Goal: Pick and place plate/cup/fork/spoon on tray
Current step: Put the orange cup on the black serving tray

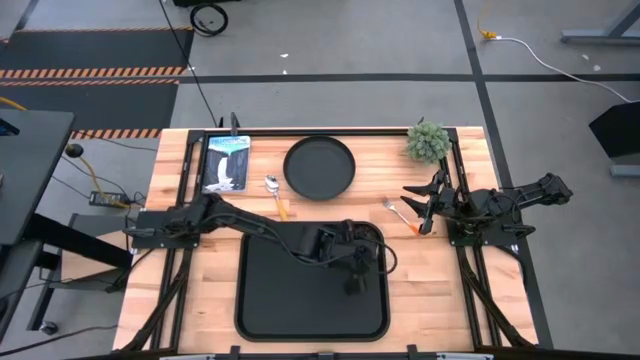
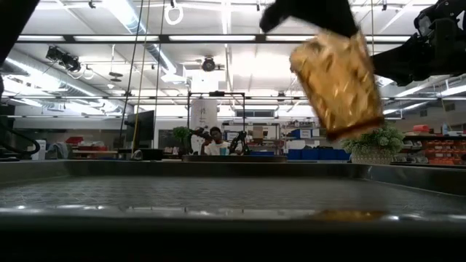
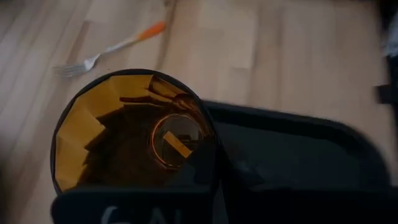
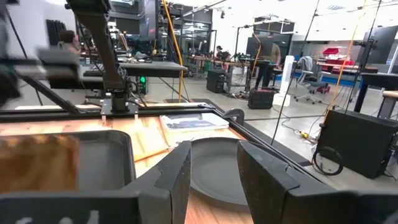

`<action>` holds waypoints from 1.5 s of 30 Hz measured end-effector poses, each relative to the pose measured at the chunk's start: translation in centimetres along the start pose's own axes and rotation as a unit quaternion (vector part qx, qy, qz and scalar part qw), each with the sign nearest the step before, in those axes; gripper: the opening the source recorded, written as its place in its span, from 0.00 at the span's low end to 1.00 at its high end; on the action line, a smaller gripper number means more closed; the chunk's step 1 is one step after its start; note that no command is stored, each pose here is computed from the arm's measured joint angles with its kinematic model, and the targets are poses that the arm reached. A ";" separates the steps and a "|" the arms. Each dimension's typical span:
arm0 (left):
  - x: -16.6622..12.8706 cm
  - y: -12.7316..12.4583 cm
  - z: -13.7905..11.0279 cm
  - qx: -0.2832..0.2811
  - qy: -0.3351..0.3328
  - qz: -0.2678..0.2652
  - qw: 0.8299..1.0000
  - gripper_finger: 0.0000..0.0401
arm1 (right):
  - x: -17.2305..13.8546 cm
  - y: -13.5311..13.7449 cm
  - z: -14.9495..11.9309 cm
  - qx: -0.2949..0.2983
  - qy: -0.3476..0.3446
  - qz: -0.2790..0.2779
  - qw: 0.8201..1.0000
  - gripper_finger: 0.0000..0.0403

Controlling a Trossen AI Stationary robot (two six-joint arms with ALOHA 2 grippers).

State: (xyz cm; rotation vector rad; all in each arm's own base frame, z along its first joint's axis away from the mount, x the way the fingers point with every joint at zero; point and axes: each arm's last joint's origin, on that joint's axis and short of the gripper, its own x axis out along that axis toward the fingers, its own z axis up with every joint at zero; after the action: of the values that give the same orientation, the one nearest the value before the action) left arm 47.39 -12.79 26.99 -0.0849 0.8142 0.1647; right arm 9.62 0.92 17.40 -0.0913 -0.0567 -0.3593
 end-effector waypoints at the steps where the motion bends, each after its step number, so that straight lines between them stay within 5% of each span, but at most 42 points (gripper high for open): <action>1: 0.5 0.3 0.0 -0.002 0.005 0.002 1.000 0.03 | 0.0 0.0 0.0 0.000 0.000 0.000 1.000 0.34; 10: 2.1 2.4 0.5 -0.019 0.013 -0.013 1.000 0.03 | 0.0 0.0 0.0 0.000 0.000 0.000 1.000 0.34; 27: 4.2 2.5 -0.7 0.048 0.043 -0.005 0.998 0.05 | 0.0 0.0 0.0 0.001 -0.001 0.000 1.000 0.34; 45: 2.9 2.5 0.8 0.044 0.017 0.009 0.999 0.34 | 0.0 0.0 0.0 0.001 -0.001 0.000 1.000 0.34</action>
State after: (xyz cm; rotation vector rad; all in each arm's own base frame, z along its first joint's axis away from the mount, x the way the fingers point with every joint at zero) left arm 49.46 -9.92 25.36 0.0033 0.8560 0.1448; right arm 9.61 0.92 17.44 -0.0898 -0.0599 -0.3589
